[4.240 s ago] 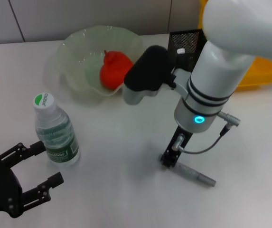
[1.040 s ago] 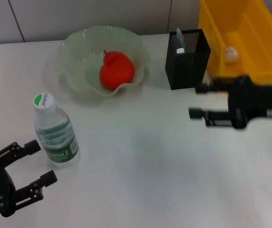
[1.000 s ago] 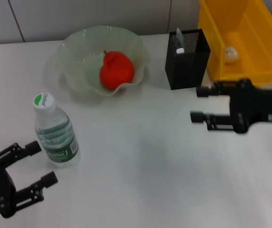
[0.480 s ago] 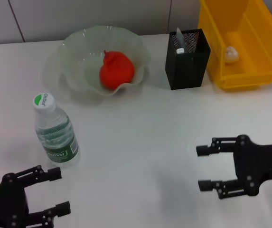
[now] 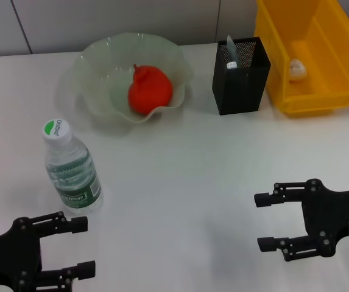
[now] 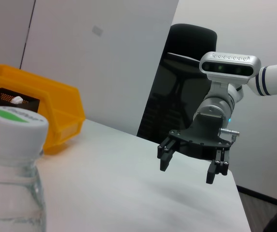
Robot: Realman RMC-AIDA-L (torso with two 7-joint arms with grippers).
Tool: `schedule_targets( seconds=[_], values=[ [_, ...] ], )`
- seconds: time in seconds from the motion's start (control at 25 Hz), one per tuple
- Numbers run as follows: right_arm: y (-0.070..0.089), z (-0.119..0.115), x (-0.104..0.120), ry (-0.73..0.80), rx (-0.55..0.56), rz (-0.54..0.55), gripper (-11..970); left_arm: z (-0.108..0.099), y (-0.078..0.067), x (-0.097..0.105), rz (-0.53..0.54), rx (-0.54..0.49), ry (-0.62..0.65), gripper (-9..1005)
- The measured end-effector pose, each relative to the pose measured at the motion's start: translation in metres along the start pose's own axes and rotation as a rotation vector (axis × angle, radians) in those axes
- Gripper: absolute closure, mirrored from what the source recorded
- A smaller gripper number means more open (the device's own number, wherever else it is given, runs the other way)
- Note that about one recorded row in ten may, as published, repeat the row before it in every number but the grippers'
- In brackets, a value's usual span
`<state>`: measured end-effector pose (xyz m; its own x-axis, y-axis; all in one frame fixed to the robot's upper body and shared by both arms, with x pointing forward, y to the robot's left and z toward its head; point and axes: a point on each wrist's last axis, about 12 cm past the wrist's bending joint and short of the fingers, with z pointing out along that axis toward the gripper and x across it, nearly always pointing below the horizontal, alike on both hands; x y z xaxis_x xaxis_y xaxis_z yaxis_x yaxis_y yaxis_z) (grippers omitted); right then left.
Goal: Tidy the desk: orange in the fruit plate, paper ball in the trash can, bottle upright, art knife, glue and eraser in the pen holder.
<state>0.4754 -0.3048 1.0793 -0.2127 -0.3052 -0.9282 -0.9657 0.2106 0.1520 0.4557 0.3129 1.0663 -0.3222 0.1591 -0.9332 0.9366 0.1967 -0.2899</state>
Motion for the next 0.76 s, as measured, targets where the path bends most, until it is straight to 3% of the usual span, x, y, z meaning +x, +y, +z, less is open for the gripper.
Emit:
schedule_targets(
  seconds=[0.76],
  values=[
    [0.0011, 0.0024, 0.0005, -0.007, -0.001, 0.001, 209, 0.0003, 0.0018, -0.0027, -0.011, 0.001, 0.012, 211]
  ],
)
